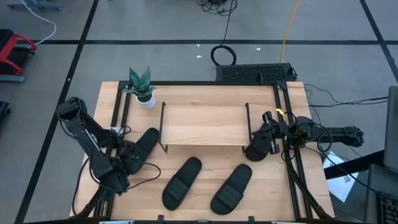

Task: Pick and place slides into the shelf
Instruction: Put the black slipper on the shelf

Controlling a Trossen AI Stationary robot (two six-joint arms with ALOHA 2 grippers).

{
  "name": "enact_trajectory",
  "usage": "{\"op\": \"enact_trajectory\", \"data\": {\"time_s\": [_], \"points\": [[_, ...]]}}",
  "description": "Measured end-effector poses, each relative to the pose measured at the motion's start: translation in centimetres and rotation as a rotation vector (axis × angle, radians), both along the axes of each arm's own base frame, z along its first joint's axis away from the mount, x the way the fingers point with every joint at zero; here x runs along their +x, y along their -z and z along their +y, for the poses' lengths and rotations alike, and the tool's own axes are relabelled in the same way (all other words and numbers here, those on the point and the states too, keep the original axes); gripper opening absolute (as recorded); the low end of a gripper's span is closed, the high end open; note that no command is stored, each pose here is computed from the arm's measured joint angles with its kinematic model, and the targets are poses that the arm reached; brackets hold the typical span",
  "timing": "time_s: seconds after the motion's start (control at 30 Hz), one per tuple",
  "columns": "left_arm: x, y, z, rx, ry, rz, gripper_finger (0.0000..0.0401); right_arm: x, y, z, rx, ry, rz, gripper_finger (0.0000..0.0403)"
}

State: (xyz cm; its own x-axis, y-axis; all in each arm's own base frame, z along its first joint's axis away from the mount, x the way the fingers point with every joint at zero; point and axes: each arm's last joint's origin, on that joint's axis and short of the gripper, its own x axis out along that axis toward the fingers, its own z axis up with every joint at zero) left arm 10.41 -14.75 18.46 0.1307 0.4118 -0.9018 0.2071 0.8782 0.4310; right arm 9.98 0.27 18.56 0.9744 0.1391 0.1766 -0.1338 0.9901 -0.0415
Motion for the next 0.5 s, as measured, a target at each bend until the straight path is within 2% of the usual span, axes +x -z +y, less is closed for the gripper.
{"op": "enact_trajectory", "data": {"time_s": [0.2,0.5], "points": [[0.1,1.3,-0.6,0.118,0.004,-0.026,0.0381,0.0,0.0,0.0,0.002,0.0,0.0,0.0],[0.5,3.4,-1.1,0.226,-0.039,-0.033,0.0381,0.0,0.0,0.0,0.002,0.0,0.0,0.0]]}}
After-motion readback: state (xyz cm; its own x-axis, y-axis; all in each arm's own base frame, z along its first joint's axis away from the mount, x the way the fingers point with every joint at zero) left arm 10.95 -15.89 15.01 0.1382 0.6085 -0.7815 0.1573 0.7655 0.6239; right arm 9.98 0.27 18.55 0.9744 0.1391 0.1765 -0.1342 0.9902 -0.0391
